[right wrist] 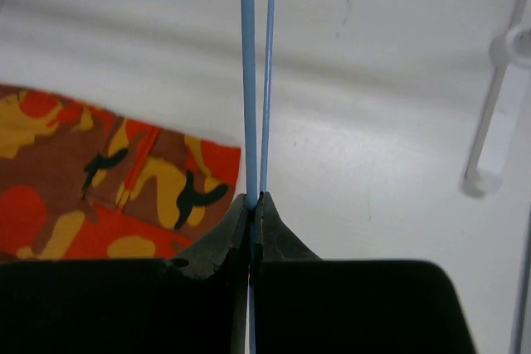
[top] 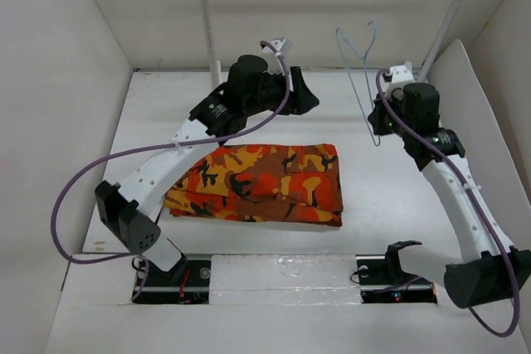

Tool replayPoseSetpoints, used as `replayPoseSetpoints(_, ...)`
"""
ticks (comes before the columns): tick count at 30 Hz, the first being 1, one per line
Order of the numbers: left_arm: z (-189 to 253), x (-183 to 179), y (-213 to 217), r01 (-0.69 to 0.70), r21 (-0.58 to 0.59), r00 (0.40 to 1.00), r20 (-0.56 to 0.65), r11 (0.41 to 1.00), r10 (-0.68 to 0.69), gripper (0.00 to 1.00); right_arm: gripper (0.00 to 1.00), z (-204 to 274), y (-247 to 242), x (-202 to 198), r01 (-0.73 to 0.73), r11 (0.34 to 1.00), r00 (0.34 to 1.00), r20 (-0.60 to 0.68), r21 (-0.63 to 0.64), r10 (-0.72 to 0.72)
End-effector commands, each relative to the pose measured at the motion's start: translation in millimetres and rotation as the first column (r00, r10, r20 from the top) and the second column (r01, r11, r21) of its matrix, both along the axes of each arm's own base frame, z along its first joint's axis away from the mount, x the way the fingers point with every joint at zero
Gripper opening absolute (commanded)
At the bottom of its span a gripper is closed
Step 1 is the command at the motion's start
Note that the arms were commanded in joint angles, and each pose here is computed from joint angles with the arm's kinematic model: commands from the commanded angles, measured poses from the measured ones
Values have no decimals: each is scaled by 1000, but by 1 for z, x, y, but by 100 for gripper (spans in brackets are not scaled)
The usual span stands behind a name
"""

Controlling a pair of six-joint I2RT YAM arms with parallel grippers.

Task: Place the trousers on the hanger
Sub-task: Pick up the hanger from the clothesline.

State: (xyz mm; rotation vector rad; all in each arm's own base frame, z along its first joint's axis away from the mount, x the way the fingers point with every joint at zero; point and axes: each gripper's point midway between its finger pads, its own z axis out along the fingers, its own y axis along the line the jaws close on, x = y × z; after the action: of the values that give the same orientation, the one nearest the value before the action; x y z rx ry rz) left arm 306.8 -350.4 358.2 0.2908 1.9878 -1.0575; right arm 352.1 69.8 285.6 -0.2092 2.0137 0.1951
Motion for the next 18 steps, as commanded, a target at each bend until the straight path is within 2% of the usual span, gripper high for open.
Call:
replayPoseSetpoints(1, 16, 5, -31, 47, -32, 998, 40, 998, -46, 52, 0, -12, -1, -23, 59, 997, 998, -14, -47, -59)
replayPoseSetpoints(2, 28, 6, -40, 61, -49, 996, 64, 997, -58, 52, 0, -15, 4, -29, 61, 998, 998, -28, -27, -62)
replayPoseSetpoints(3, 12, 18, -48, 43, -21, 998, 41, 999, -42, 52, 0, -21, 14, -38, 40, 999, 998, -49, -28, -41)
replayPoseSetpoints(7, -7, 39, -72, 34, -6, 999, 19, 999, -34, 52, 0, -41, 34, -61, 15, 1000, 995, -102, -3, -16)
replayPoseSetpoints(8, 1, 43, -75, 29, -18, 999, 35, 999, -29, 52, 0, -48, 38, -66, 7, 1000, 993, -114, 0, -7)
replayPoseSetpoints(9, -13, 49, -86, 24, 2, 999, 23, 1000, -24, 52, 0, -53, 48, -73, -14, 1000, 992, -126, 7, 14)
replayPoseSetpoints(11, -6, 52, -88, 22, -7, 999, 38, 1000, -22, 52, 0, -55, 51, -76, -15, 1000, 991, -133, 19, 18)
replayPoseSetpoints(18, -26, 67, -106, 1, 10, 1000, 16, 1000, -1, 51, 0, -72, 66, -85, -64, 998, 981, -181, 22, 67)
